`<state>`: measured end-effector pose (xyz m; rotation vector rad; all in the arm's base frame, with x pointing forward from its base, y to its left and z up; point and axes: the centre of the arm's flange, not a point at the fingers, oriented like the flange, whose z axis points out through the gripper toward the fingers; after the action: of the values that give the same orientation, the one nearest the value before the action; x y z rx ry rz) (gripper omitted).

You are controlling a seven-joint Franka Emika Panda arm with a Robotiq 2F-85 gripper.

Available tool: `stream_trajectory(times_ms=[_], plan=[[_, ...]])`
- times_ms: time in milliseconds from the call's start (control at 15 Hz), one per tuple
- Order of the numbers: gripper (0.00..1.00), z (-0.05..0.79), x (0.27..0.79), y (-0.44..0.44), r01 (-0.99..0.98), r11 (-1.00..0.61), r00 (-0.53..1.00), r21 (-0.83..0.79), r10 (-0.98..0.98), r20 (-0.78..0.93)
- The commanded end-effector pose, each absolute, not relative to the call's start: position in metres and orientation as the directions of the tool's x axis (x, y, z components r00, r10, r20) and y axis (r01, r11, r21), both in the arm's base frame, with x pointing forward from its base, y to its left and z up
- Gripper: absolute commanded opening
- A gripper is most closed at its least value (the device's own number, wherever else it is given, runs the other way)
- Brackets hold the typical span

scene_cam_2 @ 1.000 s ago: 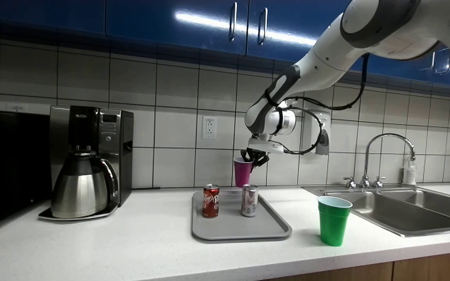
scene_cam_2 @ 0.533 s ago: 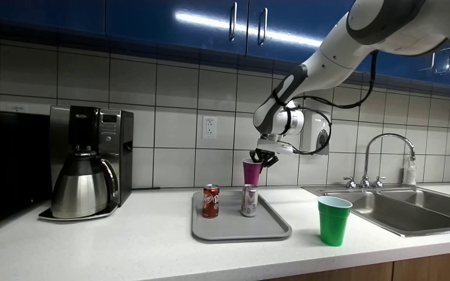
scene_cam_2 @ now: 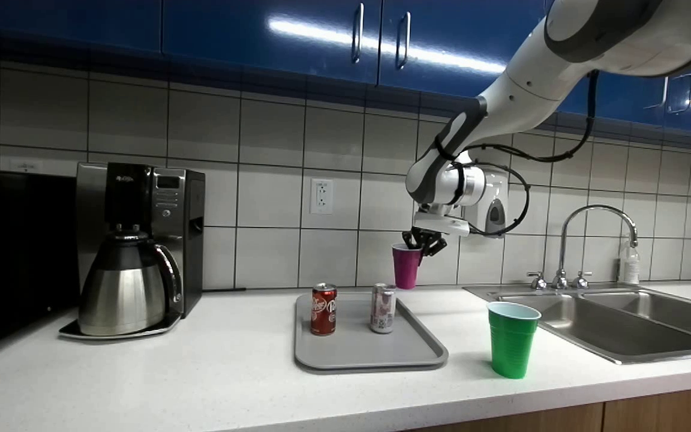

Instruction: Remove the green and purple cups from the tray

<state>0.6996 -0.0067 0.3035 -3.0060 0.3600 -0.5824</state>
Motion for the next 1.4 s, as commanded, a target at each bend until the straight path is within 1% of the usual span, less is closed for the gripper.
stream_trajectory(times_ms=[0, 800, 1333], plan=[[0.01, 0.309, 0.684, -0.028, -0.215, -0.972, 0.914, -0.095, -0.235, 0.331], [0.01, 0.275, 0.668, -0.071, -0.224, -0.973, 0.931, -0.062, -0.232, 0.280], [0.01, 0.261, 0.661, -0.087, -0.233, -0.970, 0.935, -0.069, -0.243, 0.260]])
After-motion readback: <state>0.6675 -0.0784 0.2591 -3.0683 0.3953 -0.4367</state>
